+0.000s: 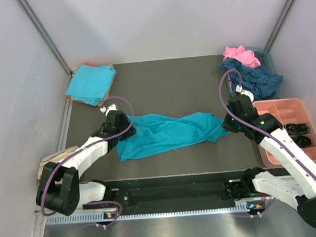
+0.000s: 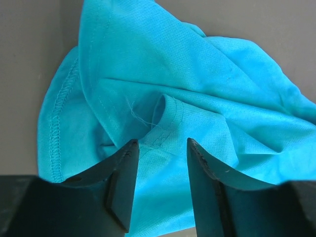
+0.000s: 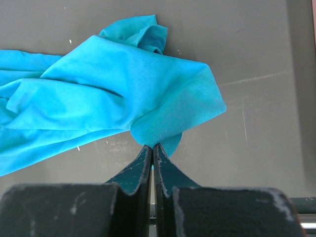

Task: Fold and stack the t-shirts
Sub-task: Flatten the tshirt out

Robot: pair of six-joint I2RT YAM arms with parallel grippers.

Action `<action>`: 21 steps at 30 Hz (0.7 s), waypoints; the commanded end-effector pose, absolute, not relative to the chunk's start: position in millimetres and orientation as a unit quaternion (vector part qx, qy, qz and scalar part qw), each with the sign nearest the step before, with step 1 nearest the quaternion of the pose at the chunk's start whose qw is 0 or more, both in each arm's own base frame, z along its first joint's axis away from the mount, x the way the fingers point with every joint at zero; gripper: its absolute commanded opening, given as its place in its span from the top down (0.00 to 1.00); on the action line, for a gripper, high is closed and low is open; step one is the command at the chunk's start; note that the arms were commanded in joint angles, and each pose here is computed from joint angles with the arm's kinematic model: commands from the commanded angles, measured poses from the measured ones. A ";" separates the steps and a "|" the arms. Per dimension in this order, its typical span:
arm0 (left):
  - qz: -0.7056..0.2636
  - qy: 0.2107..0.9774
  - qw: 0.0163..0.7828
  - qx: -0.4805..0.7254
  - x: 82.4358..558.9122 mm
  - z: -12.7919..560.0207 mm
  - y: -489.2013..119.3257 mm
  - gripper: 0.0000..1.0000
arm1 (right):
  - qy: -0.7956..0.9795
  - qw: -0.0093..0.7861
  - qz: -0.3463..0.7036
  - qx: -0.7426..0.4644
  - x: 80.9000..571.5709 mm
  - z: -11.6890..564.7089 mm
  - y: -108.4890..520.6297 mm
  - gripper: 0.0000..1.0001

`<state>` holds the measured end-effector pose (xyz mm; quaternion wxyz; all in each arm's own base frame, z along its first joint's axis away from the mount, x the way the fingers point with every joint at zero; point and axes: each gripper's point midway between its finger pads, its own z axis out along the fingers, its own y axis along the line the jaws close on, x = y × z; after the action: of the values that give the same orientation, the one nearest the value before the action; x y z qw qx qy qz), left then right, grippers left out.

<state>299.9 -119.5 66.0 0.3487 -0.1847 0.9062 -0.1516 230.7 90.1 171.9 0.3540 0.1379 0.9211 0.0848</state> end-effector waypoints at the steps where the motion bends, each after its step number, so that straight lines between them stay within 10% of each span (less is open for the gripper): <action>1: -0.150 0.893 0.388 -0.170 315.6 75.7 -121.0 0.50 | 0.913 0.368 0.096 0.147 238.6 176.6 91.7 1.00; 21: -0.132 0.901 0.384 -0.153 319.2 59.8 -121.9 0.54 | 0.915 0.363 0.104 0.143 239.8 176.2 96.1 1.00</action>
<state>310.2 -117.7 51.8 0.3599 -0.1595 0.9110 -0.1227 231.1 93.8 171.1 0.3497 0.1348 0.9225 0.0922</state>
